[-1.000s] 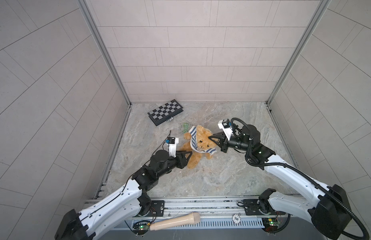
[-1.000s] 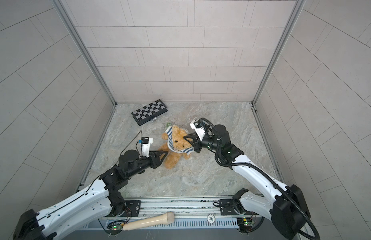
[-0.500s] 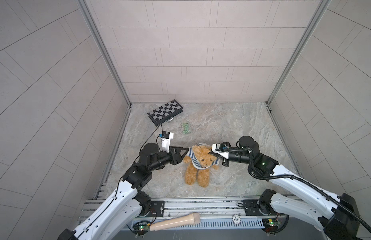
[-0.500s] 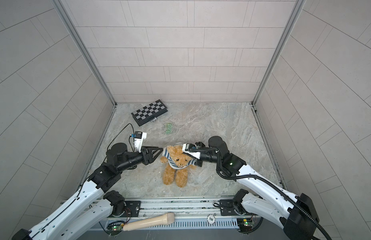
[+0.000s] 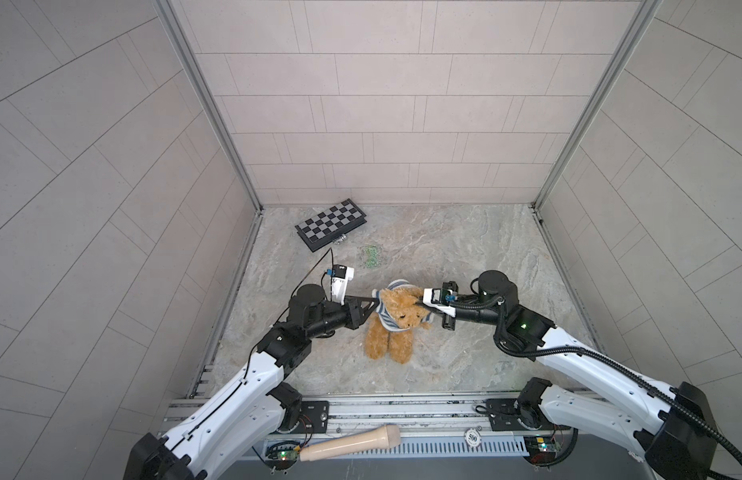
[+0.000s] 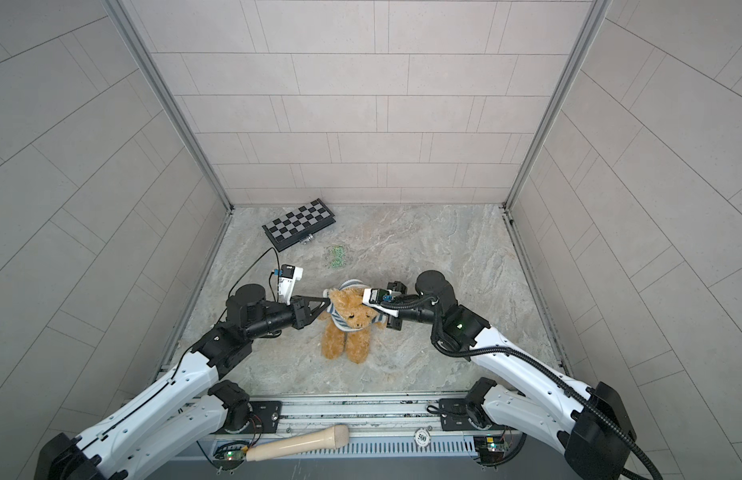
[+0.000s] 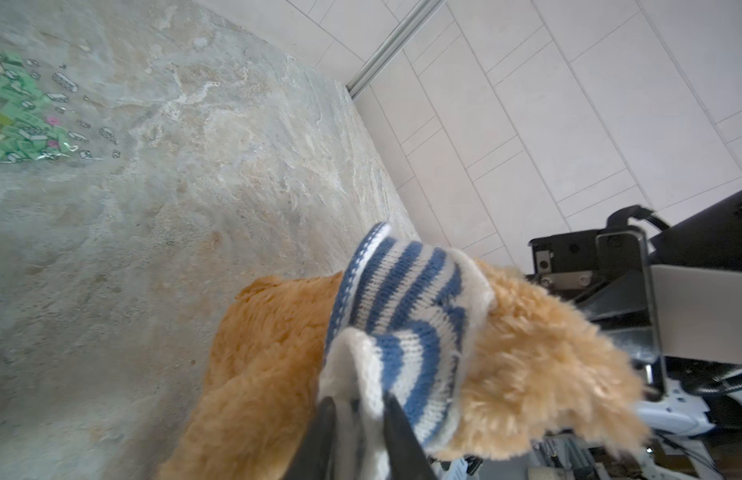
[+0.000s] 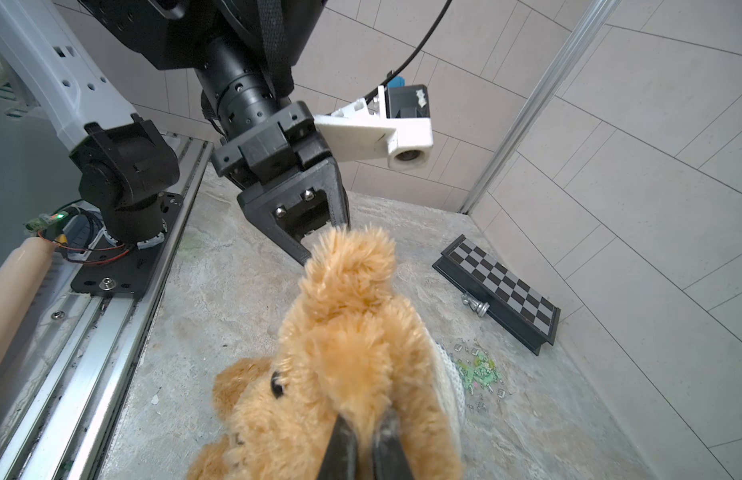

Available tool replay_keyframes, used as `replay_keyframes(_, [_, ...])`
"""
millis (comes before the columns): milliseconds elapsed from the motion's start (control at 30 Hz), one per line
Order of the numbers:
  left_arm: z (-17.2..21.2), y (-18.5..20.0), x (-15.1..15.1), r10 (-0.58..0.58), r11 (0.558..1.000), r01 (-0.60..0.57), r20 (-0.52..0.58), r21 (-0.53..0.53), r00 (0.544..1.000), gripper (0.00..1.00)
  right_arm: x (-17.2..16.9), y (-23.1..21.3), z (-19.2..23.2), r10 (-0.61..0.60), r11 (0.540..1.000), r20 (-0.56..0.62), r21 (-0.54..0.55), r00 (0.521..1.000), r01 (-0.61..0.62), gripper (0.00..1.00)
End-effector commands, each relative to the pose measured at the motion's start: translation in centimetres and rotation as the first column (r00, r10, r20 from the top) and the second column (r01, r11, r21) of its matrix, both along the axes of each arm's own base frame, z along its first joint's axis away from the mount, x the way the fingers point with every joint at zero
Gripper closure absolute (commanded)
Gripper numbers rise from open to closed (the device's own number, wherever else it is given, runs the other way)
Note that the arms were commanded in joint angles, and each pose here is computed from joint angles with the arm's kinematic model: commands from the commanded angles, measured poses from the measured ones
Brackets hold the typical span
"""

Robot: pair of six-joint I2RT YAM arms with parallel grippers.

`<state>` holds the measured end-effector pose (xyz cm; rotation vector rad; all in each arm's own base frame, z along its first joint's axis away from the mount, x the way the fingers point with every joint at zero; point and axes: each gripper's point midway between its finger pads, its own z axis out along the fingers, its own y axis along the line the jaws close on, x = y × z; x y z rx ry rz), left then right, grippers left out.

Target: Dress the teddy bear

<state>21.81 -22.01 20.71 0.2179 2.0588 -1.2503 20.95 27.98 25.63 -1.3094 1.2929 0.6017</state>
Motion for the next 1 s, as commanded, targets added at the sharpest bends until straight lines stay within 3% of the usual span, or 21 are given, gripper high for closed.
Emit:
replay_keyframes(0, [0.6, -0.3, -0.2, -0.018, 0.999, 0.020, 0.044, -0.033, 0.999, 0.90, 0.3, 0.1, 1.6, -0.001, 1.000, 0.089, 0.014, 0.996, -0.001, 1.00])
replay_keyframes(67, [0.5, -0.1, -0.3, -0.010, 1.000, 0.011, 0.043, -0.027, 0.999, 1.00, 0.4, 0.0, 1.6, -0.009, 1.000, 0.093, 0.015, 0.996, 0.008, 1.00])
replay_keyframes(300, [-4.4, 3.5, 2.0, 0.152, 0.986, -0.147, -0.065, 0.078, 0.986, 1.00, -0.3, -0.3, 2.4, -0.005, 0.998, 0.119, 0.066, 0.993, -0.003, 1.00])
replay_keyframes(433, [-6.8, 4.7, 2.8, 0.203, 0.978, -0.196, -0.138, 0.065, 0.969, 1.00, -0.8, -0.5, 3.0, 0.010, 0.996, 0.132, 0.084, 0.991, -0.021, 1.00])
replay_keyframes(700, [-4.7, 4.4, 2.1, 0.167, 0.986, -0.164, -0.096, 0.037, 0.981, 1.00, -0.2, -0.4, 2.8, -0.015, 0.996, 0.123, 0.085, 0.992, 0.004, 1.00])
replay_keyframes(767, [-3.7, 4.2, 1.6, 0.149, 0.989, -0.148, -0.077, 0.009, 0.986, 0.89, -0.2, -0.4, 2.7, -0.014, 0.996, 0.119, 0.089, 0.993, 0.003, 1.00])
replay_keyframes(833, [-2.6, 4.3, 1.0, 0.138, 0.990, -0.138, -0.052, -0.006, 0.989, 0.69, -0.4, -0.3, 3.0, -0.008, 0.995, 0.120, 0.100, 0.993, -0.005, 1.00])
replay_keyframes(967, [-1.8, 5.2, 0.2, 0.159, 0.987, -0.159, -0.024, 0.032, 0.987, 0.55, -0.4, -0.3, 3.0, -0.007, 0.994, 0.104, 0.108, 0.995, -0.004, 1.00])
